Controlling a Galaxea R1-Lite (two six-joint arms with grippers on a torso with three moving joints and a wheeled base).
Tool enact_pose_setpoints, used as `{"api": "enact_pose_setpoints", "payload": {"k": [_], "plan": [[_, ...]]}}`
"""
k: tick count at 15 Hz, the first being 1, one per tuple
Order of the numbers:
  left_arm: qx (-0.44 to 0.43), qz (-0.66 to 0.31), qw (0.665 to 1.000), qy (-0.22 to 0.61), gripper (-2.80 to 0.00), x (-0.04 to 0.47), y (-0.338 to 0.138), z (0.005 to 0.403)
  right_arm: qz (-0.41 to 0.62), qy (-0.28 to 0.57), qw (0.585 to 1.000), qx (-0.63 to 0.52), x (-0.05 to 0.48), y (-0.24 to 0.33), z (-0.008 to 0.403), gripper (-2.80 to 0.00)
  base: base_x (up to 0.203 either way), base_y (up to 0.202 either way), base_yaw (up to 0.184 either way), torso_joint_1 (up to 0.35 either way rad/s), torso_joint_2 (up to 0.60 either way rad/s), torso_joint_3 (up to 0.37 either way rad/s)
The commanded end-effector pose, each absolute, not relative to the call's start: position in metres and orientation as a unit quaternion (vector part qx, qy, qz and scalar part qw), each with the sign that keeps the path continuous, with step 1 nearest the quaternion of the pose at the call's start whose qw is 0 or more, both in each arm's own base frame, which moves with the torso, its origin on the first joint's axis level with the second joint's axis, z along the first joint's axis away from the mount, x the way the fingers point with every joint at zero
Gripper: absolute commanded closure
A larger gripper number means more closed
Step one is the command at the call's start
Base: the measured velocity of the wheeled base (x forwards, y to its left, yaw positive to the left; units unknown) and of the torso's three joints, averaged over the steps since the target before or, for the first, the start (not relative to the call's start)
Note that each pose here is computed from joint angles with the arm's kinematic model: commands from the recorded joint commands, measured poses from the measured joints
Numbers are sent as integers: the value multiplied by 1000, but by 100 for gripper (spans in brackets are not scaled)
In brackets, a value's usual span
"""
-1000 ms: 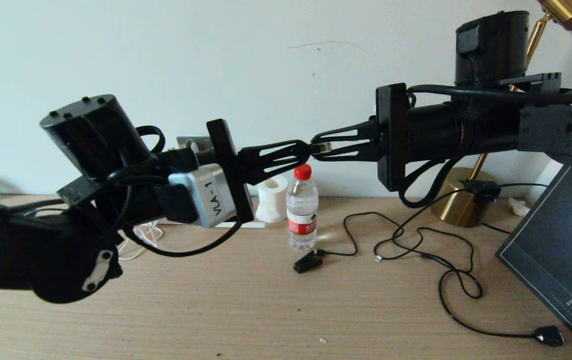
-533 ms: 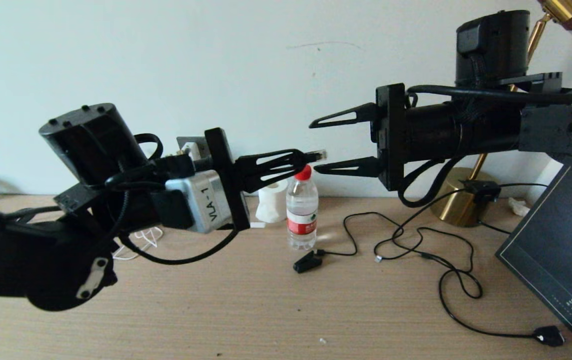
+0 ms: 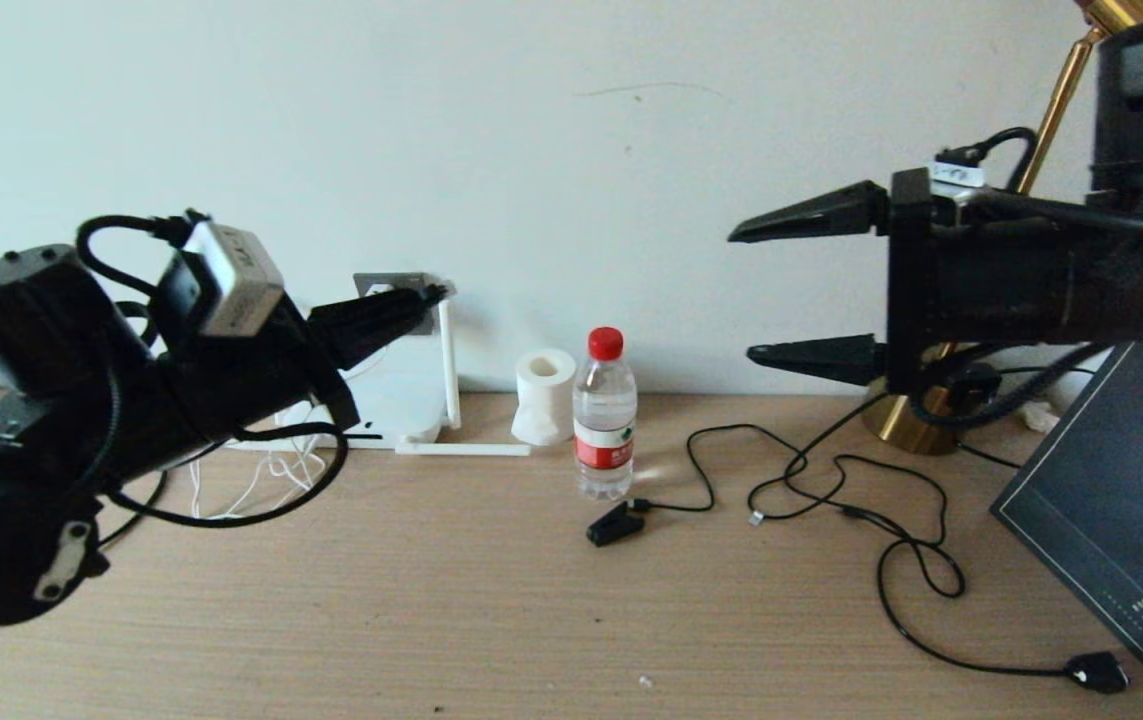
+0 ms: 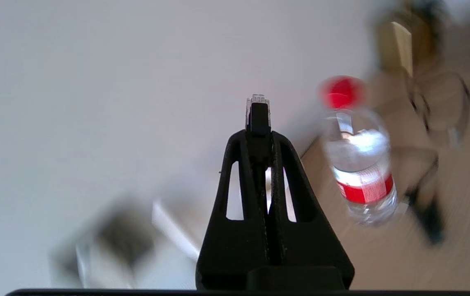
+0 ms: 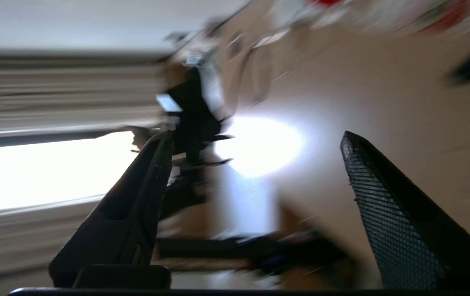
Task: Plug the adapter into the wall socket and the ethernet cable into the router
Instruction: Align cable and router interface
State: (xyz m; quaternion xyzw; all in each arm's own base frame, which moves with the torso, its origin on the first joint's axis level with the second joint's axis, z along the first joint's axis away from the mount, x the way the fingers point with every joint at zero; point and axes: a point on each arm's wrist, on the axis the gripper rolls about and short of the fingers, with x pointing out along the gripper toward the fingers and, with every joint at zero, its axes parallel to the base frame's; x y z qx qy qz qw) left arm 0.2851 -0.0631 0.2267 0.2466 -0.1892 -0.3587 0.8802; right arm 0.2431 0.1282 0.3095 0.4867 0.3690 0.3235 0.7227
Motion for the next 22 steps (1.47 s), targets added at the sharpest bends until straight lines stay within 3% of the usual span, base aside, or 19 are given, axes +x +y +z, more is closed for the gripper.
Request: {"api": "enact_pose_setpoints", "payload": {"k": [1,2,3,6,8,13,16,20,22], "plan": [[73,-312,938,-135,0,278,-48,240,289,255,849,361,189,96,311,-280,0,0,0,0,0,0],[27,-284,951,-121,0,280,-44,241,236,217,896,309,175,86,304,-280,0,0,0,0,0,0],[0,-264,958,-110,0,280,-40,239,189,180,924,279,157,75,303,0,0,0,0,0,0,0],[-47,-260,961,-88,0,264,-38,232,101,103,968,205,96,40,297,0,0,0,0,0,0,0],[-83,-262,959,-72,0,247,-37,229,7,96,988,119,58,17,267,0,0,0,0,0,0,0],[-109,-182,977,-22,0,234,-32,200,-206,118,971,37,11,-10,196,0,0,0,0,0,0,0],[-112,-96,989,11,0,237,-29,180,-125,65,989,42,-20,-8,174,0,0,0,0,0,0,0],[-106,-46,993,12,0,238,-43,175,-53,146,987,-45,-18,-4,98,0,0,0,0,0,0,0],[-107,-44,993,8,0,236,-58,177,10,121,992,-44,-25,-1,84,0,0,0,0,0,0,0]]}}
